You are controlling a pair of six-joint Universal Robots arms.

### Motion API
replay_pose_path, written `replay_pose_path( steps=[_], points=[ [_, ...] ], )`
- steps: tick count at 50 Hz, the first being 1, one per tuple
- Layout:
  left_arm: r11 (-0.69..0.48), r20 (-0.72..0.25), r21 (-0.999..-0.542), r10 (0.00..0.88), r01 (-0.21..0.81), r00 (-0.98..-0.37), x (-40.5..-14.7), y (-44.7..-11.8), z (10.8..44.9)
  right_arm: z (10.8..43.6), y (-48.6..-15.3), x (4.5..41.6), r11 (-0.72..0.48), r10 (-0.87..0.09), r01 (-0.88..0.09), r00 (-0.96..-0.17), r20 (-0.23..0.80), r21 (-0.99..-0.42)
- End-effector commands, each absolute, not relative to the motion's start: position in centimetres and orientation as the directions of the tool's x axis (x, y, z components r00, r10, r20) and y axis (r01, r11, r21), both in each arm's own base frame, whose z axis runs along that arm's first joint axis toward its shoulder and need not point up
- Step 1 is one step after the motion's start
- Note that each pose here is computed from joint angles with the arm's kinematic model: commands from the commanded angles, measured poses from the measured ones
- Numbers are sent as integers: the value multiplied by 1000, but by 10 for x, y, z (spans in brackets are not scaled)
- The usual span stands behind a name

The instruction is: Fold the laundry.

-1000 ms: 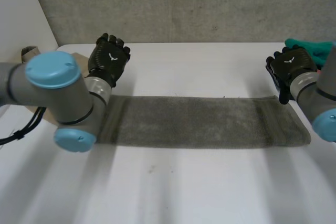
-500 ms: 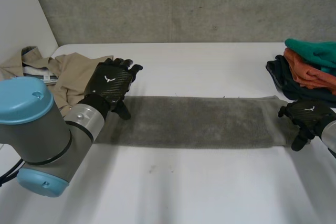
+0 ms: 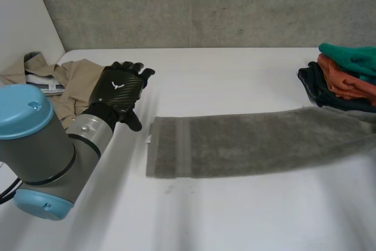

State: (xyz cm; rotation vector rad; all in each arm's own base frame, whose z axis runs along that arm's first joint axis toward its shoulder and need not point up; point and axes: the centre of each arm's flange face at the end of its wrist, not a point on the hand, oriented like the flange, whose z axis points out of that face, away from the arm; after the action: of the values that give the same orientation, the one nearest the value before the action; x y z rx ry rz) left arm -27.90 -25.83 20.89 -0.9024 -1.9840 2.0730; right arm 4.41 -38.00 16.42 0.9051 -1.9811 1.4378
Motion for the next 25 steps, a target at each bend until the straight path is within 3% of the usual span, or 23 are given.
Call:
replay_pose_path(
  steps=[1,3,6,10,14,19,22,25],
  points=[
    [-141,-324,-946,456,293,-829,-269,-259,221,201,-362,134,-69,-252,-831,-521,815,-553],
    [-147,-325,-946,448,290,-833,-267,-258,224,209,-346,181,-215,-277,-809,-486,829,-547],
    [-157,-324,-946,436,284,-839,-263,-257,230,215,-328,222,-353,-292,-765,-457,840,-539],
    [-158,-325,-946,421,284,-847,-256,-257,233,212,-273,307,-613,-353,-600,-374,858,-514],
    [-148,-324,-946,419,288,-848,-253,-256,230,182,-219,373,-748,-439,-425,-259,860,-510],
    [-140,-322,-947,419,290,-849,-253,-257,228,143,-175,412,-780,-513,-330,-148,845,-531],
    [-136,-322,-947,420,292,-848,-253,-257,226,117,-163,419,-761,-555,-344,-94,827,-550],
    [-133,-322,-947,425,293,-846,-254,-257,225,111,-161,418,-739,-577,-373,-80,813,-562]
  ],
)
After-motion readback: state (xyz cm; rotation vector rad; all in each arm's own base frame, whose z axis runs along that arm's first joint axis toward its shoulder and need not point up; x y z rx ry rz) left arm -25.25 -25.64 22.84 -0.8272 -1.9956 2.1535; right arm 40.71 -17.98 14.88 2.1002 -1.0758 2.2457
